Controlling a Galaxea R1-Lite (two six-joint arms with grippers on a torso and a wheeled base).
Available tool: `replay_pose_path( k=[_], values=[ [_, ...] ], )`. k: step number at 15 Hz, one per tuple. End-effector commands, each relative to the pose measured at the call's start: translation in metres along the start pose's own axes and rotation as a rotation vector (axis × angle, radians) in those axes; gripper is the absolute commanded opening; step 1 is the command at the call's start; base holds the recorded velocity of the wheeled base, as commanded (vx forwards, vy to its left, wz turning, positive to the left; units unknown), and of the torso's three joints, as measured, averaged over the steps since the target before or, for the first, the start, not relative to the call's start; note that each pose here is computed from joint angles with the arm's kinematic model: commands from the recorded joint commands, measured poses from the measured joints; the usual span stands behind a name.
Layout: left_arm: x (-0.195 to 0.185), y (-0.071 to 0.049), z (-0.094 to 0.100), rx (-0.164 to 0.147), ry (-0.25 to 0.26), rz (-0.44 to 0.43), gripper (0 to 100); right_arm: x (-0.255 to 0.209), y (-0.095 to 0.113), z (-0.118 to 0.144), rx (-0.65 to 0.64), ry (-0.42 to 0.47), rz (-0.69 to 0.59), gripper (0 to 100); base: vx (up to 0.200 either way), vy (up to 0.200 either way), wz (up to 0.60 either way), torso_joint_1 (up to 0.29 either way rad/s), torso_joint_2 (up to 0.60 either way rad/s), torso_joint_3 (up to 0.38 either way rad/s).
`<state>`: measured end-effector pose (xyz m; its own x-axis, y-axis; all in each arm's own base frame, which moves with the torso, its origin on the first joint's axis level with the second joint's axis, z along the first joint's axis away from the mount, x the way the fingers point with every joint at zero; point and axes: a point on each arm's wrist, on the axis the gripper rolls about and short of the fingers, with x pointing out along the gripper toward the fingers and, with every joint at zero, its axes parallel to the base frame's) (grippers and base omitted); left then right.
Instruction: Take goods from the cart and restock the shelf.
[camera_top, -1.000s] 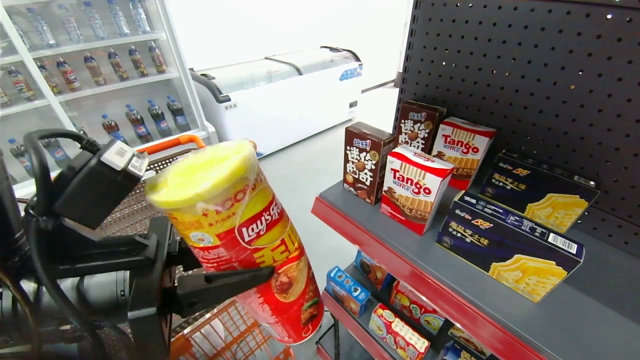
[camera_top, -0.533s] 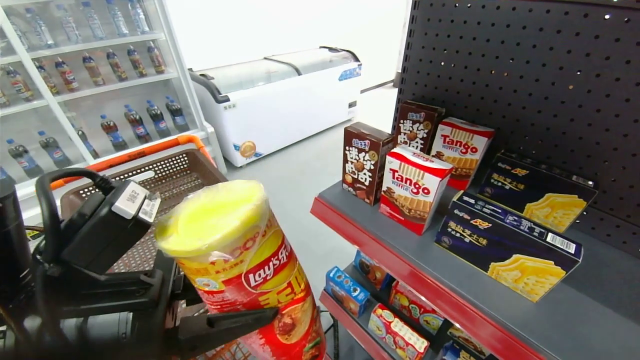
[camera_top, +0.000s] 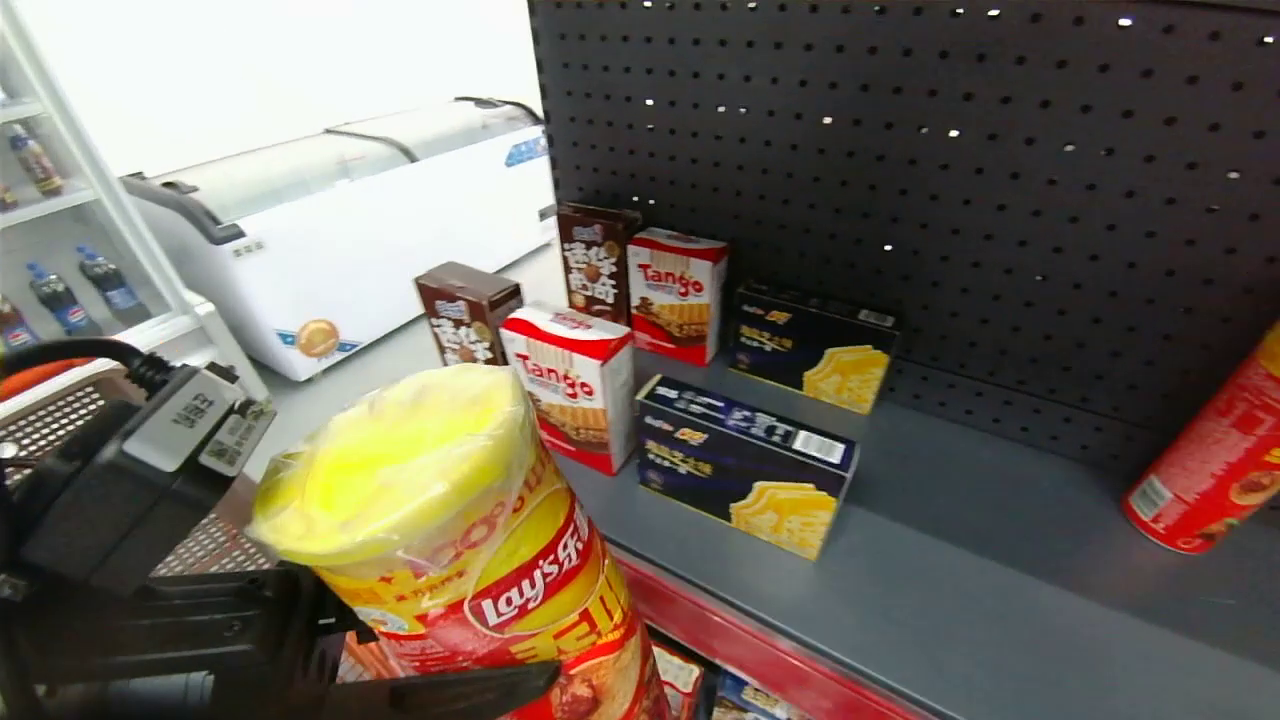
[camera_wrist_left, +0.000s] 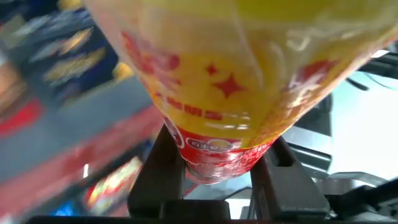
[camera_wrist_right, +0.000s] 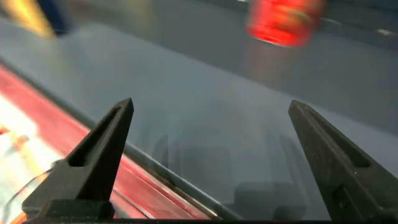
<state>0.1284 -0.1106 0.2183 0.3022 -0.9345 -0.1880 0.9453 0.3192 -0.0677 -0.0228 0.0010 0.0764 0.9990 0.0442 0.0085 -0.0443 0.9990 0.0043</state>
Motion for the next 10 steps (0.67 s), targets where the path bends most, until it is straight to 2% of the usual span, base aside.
replay_pose_path(
  k=[1, 2, 10],
  values=[
    [-0.0022, -0.0030, 0.0021, 0.009, -0.012, -0.007, 0, 0.0000, 0.0000, 0.0000, 0.000, -0.001, 0.000, 100, 0.000, 0.000, -0.60, 0.007, 0.01, 0.007],
    [-0.0041, -0.0058, 0.0032, 0.017, -0.020, -0.014, 0, 0.0000, 0.0000, 0.0000, 0.000, -0.001, 0.000, 100, 0.000, 0.000, -0.60, -0.002, 0.01, 0.002],
    [-0.0047, -0.0048, 0.0046, 0.019, -0.026, -0.008, 0, 0.0000, 0.0000, 0.0000, 0.000, -0.001, 0.000, 100, 0.000, 0.000, -0.60, 0.003, 0.00, 0.005]
  ],
)
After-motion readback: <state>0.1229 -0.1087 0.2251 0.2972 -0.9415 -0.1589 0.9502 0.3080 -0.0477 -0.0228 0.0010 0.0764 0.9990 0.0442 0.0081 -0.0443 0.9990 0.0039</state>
